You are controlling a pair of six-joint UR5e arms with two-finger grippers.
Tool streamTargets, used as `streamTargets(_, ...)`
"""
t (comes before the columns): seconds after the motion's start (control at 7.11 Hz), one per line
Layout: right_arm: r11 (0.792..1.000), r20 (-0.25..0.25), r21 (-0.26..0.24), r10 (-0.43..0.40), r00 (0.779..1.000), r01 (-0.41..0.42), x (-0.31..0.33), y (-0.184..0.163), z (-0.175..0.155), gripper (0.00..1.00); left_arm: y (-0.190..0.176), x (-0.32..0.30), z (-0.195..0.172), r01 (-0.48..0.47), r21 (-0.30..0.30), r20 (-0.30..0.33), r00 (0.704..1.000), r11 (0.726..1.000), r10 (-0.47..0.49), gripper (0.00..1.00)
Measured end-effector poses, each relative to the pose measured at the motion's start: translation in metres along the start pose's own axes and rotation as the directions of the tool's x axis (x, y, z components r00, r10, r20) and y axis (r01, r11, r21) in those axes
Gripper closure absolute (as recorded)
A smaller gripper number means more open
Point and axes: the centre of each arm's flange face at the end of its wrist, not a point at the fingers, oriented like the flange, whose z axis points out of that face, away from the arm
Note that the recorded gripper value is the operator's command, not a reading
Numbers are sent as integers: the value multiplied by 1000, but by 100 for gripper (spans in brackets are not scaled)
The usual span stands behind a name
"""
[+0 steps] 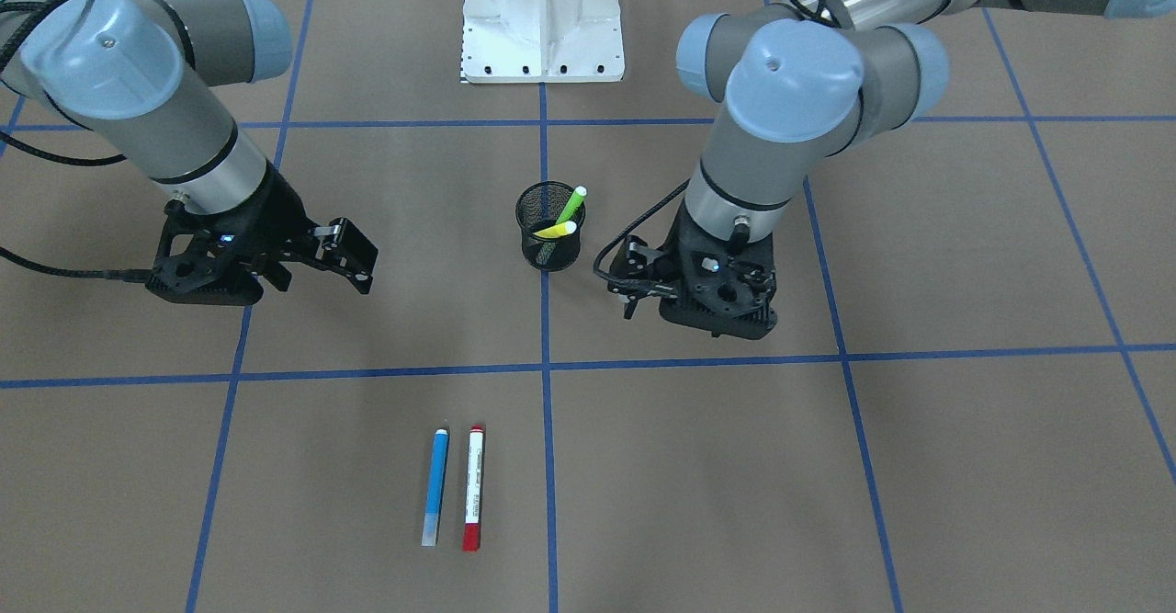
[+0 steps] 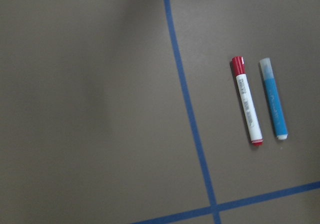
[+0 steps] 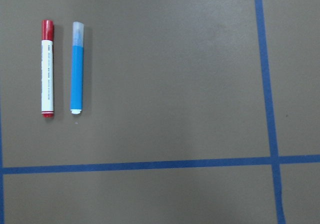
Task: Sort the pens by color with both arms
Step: 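Withdraw the left arm while the right gripper moves toward the cup, then lower the right gripper over the pen cup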
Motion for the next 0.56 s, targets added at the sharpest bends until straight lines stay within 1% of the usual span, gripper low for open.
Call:
streamTargets(0.14, 999, -3, 7, 44, 999, -44, -28, 19, 3, 2, 13, -32, -10, -39, -23, 0, 999, 999, 39, 1)
streamTargets(0.28, 997, -36, 8, 79, 996, -79, -61, 41, 6, 3, 19, -60, -16, -72, -43, -3, 997, 996, 72, 1)
streamTargets(0.56, 991, -131, 13, 133, 982, -132, -122, 100, 12, 4, 20, -114, -22, -140, -65, 2, 990, 988, 141, 1)
